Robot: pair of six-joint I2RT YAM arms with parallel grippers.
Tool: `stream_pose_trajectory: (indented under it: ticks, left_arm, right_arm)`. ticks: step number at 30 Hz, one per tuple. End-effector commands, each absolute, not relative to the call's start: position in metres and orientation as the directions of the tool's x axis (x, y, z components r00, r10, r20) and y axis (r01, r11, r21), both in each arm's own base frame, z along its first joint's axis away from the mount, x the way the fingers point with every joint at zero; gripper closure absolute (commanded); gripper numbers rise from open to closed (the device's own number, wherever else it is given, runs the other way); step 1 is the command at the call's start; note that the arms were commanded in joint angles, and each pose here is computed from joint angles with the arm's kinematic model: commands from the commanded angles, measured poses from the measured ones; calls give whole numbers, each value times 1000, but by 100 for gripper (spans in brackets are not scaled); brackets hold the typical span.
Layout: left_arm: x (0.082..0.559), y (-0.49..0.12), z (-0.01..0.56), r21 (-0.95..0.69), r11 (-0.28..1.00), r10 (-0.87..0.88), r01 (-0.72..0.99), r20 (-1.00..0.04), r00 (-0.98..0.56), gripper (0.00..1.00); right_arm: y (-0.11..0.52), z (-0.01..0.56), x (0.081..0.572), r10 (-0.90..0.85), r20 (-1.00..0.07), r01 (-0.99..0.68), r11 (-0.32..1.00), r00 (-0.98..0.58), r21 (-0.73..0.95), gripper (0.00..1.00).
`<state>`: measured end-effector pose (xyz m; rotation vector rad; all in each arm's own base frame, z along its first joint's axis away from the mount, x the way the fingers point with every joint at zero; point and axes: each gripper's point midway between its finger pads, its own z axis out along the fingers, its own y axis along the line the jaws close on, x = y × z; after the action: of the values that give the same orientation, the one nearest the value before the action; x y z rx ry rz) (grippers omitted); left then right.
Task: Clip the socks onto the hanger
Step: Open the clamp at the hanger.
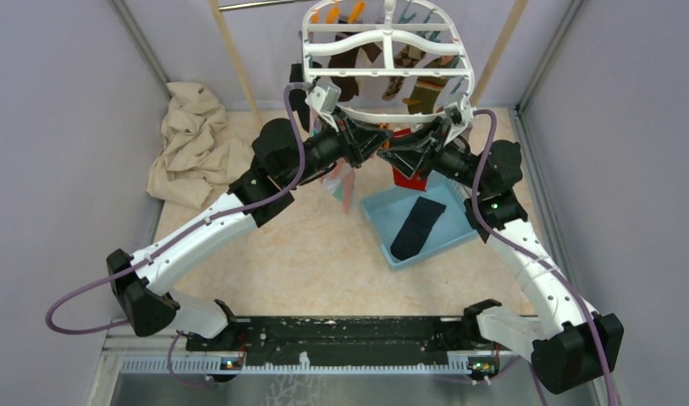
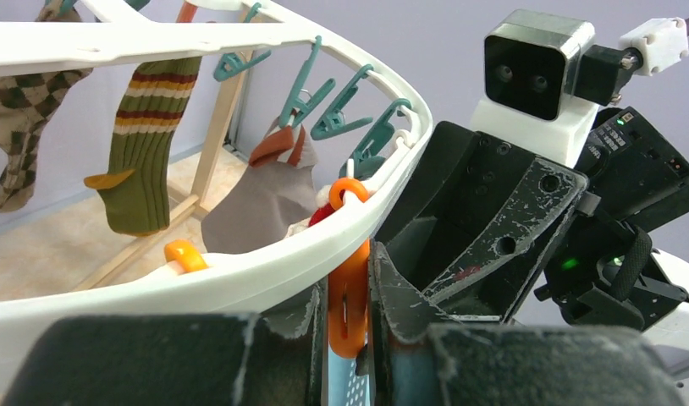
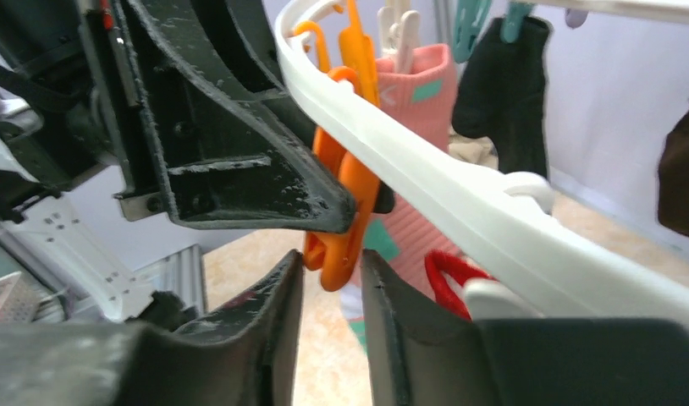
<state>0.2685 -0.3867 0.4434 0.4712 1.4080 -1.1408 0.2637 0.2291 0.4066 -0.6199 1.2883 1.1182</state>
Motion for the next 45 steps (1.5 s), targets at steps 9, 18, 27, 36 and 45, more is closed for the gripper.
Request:
stream_pose_trajectory:
  ticks: [9,18,27,36,45]
  left_arm:
    - [249,-393,443,-344,366,-300,865,-923,-240,99]
    - [258,-380,443,-355,441,-316,824,-921,-227,54]
    - [265,-371,442,-348,493,-319,797,-925,-206,36]
    - [281,-349,443,-389,596,-378,703,-908,-182,24]
    - [287,-348,448,-421,602,-415,679,-891,-184,19]
  right_arm:
    - [230,450,262,358,-934,-929,345,3,129,100]
    - [229,456,268,342,-939,-922,370,26,110,100]
    - [231,452,278,331,-944,-915,386,16,120,100]
    - [228,448,286,285,-958,-887,449,31,105,100]
    - [231,450,283,215,-974,-857,513,73,49,100]
